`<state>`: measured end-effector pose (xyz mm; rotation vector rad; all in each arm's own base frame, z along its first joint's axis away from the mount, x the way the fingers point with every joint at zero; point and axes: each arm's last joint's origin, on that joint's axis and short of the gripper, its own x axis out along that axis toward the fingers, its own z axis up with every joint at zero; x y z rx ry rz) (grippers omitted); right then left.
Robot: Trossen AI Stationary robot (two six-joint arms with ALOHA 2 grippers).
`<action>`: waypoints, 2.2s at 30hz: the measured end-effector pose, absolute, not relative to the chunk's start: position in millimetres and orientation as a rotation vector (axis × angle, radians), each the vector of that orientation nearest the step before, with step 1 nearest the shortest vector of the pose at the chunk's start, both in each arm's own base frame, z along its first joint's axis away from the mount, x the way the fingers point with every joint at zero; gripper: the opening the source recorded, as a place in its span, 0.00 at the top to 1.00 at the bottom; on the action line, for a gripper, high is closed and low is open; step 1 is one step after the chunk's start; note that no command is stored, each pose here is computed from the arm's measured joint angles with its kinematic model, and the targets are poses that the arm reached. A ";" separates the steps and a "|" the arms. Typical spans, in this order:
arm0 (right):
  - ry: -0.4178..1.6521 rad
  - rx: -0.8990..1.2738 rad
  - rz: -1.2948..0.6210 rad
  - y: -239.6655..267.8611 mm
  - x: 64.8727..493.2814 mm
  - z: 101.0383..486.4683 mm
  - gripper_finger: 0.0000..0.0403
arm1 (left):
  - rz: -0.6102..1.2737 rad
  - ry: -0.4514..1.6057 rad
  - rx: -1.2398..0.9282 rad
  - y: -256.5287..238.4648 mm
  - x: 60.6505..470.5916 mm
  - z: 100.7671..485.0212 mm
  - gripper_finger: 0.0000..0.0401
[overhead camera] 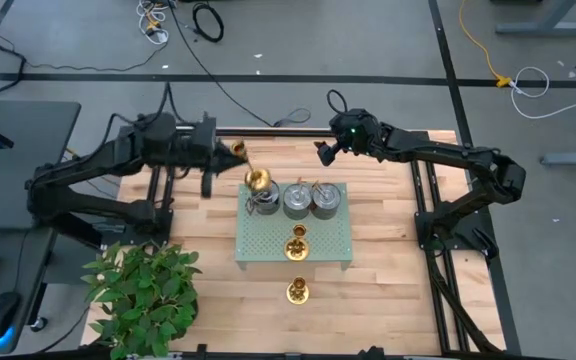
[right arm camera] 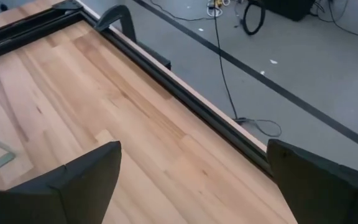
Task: Pick & Place candle stick holders
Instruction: Put the top golden candle holder on the shelf aligned with the left orange scented candle
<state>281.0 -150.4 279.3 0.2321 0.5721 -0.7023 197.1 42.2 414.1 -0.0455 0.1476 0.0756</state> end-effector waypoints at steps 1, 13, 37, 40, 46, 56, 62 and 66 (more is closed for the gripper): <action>0.571 0.236 -0.707 -151.5 280.4 279.3 0.01 | 0.043 0.146 -0.055 35.9 196.1 414.8 0.97; 0.606 0.257 -0.720 -152.8 277.1 276.2 0.01 | -0.144 0.253 -0.060 -24.2 207.1 402.7 0.97; 0.696 0.233 -0.806 -152.3 270.6 270.1 0.01 | -0.161 0.426 0.032 -76.6 266.9 353.5 0.97; 0.707 0.231 -0.812 -152.1 269.9 269.5 0.01 | -0.163 0.426 0.031 -76.8 266.8 353.5 0.98; 0.724 0.232 -0.812 -151.6 268.9 268.3 0.01 | -0.148 0.428 0.024 -76.5 266.7 353.4 0.98; 0.745 0.226 -0.809 -151.1 267.9 267.1 0.01 | -0.091 0.471 0.049 -75.5 265.4 342.3 0.98; 0.746 0.224 -0.808 -151.1 267.9 267.1 0.01 | -0.104 0.463 0.054 -79.7 265.6 329.6 0.98; 0.745 0.224 -0.808 -151.1 267.9 267.2 0.01 | -0.125 0.422 0.071 -84.1 265.8 324.6 0.98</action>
